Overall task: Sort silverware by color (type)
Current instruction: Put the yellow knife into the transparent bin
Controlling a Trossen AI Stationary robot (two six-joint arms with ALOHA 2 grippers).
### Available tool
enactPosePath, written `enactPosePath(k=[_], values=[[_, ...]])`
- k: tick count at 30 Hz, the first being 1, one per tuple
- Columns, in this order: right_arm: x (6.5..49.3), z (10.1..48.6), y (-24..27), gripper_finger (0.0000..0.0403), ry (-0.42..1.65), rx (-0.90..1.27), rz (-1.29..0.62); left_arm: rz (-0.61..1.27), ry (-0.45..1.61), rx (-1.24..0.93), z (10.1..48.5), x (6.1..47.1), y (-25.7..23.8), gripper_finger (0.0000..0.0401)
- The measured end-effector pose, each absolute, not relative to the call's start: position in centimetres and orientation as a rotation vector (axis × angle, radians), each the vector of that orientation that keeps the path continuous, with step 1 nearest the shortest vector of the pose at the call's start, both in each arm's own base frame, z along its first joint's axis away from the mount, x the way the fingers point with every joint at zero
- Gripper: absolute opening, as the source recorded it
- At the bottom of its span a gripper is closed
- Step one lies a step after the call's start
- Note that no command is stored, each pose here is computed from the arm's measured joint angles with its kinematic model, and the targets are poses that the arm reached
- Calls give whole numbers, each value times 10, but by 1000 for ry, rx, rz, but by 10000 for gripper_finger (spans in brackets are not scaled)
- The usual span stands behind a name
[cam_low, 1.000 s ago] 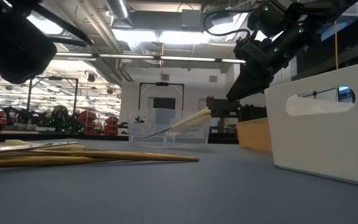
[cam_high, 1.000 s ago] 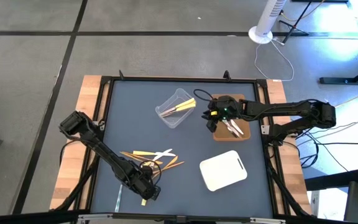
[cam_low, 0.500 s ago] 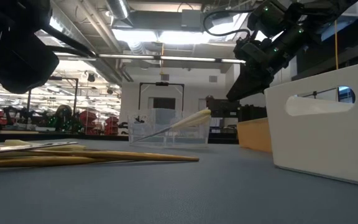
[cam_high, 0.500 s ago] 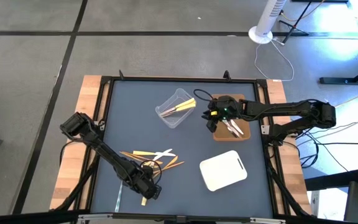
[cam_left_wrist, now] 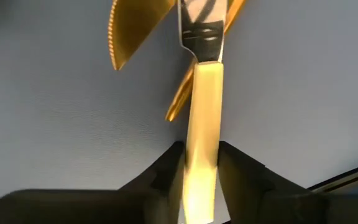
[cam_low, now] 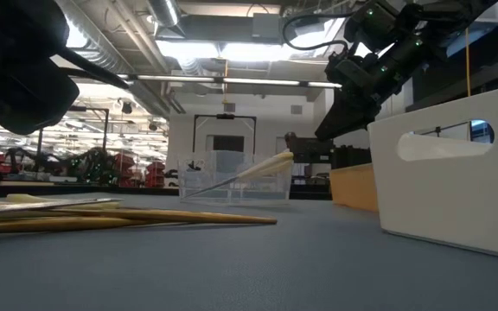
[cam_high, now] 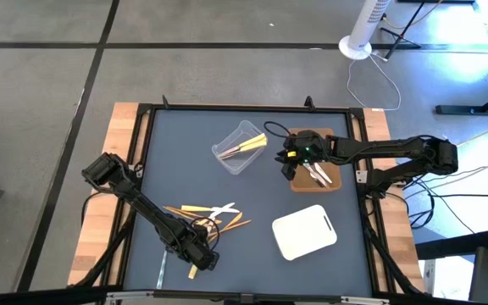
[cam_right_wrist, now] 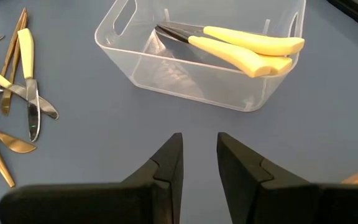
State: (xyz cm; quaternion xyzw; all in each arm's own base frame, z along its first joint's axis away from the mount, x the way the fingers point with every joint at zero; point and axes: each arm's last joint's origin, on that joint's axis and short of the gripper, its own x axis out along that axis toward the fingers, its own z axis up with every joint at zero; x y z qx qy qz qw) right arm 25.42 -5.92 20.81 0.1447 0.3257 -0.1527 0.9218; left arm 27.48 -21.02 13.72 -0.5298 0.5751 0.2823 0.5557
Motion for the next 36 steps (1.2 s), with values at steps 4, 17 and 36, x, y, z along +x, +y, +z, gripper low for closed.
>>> enactPosePath(k=[4, 17, 36], values=[[254, 208, -59, 85, 669, 297, -314, 665, 1357, -1251, 137, 275, -210, 71], [254, 208, -59, 86, 669, 297, -314, 622, 1355, -1273, 143, 276, -211, 67], [254, 208, -59, 86, 670, 291, -311, 492, 1272, -1330, 186, 273, -201, 72]])
